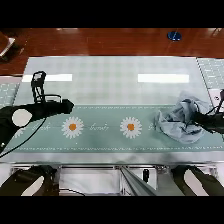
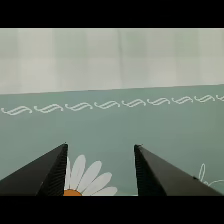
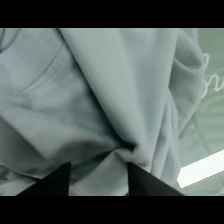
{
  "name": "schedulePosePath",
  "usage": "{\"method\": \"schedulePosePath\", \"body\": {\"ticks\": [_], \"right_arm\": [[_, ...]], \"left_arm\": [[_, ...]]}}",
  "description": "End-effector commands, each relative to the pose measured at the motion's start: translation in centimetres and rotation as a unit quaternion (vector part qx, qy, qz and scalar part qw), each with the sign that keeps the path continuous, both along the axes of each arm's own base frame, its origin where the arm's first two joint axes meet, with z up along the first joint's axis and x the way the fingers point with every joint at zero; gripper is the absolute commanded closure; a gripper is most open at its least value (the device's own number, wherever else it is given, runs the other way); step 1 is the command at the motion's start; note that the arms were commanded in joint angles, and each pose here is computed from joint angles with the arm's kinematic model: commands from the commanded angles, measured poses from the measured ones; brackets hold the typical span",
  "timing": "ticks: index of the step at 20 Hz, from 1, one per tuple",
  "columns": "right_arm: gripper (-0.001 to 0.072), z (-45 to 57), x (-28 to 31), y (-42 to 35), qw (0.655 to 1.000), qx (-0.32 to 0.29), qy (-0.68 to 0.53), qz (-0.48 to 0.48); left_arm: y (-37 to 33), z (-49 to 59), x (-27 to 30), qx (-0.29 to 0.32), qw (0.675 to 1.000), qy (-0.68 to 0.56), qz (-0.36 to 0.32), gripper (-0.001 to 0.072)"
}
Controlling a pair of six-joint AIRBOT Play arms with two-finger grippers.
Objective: Fold the shirts.
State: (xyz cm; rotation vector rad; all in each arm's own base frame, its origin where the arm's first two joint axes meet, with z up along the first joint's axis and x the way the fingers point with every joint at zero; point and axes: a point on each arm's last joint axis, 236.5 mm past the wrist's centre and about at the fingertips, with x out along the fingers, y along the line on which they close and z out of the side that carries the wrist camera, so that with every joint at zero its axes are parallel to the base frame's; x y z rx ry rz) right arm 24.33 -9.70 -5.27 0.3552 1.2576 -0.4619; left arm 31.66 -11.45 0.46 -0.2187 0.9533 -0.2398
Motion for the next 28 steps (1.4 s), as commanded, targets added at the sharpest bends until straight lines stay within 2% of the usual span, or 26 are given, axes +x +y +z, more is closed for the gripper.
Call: {"method": "schedulePosePath", "body": {"ticks": [1,4,5,7,8,9,11,14,16,18,21,26,28], "right_arm": [[0.0301,-3.1,0.6,0.7,0.999,0.038,0.011,-0.017],[0.0323,-4.8,1.4,1.8,0.997,0.071,0.017,-0.017],[0.0380,-5.1,1.7,2.4,0.996,0.085,0.018,-0.010],[0.0611,-5.1,2.8,3.6,0.994,0.108,0.007,0.020],[0.0690,-4.4,4.0,4.3,0.992,0.121,-0.011,0.035],[0.0690,-3.2,5.3,4.9,0.989,0.135,-0.034,0.047],[0.0691,1.0,8.6,5.6,0.982,0.151,-0.081,0.073],[0.0691,10.9,13.1,4.9,0.970,0.118,-0.174,0.119],[0.0692,19.6,15.4,5.2,0.947,0.094,-0.273,0.139],[0.0692,28.5,15.9,6.8,0.911,0.080,-0.367,0.170],[0.0692,38.6,14.5,10.5,0.859,0.040,-0.453,0.235],[0.0692,50.7,9.6,18.6,0.758,0.026,-0.557,0.339],[0.0692,53.7,7.6,20.3,0.727,0.026,-0.583,0.360]], "left_arm": [[-0.1,-0.1,0.2,-0.008,1.000,-0.008,0.007,0.0197],[-0.1,-0.1,0.2,-0.008,1.000,-0.009,0.007,0.0197],[-0.1,-0.1,0.2,-0.008,1.000,-0.008,0.007,0.0197],[-0.2,-0.5,0.2,-0.009,1.000,-0.002,0.008,0.0197],[-0.2,-0.8,0.2,-0.009,1.000,0.003,0.008,0.0198],[-0.2,-1.1,0.2,-0.007,1.000,0.007,0.007,0.0198],[1.1,-0.2,0.6,0.047,0.998,-0.012,-0.037,0.0199],[5.9,5.9,2.6,0.061,0.996,-0.060,0.022,0.0199],[8.3,10.1,2.8,0.034,0.991,-0.105,0.080,0.0199],[8.1,11.5,1.5,0.000,0.988,-0.119,0.095,0.0199],[5.9,9.9,-1.1,-0.033,0.992,-0.098,0.075,0.0199],[3.5,6.4,-3.0,-0.062,0.995,-0.057,0.055,0.0199],[3.5,6.0,-3.0,-0.063,0.995,-0.055,0.056,0.0199]]}}
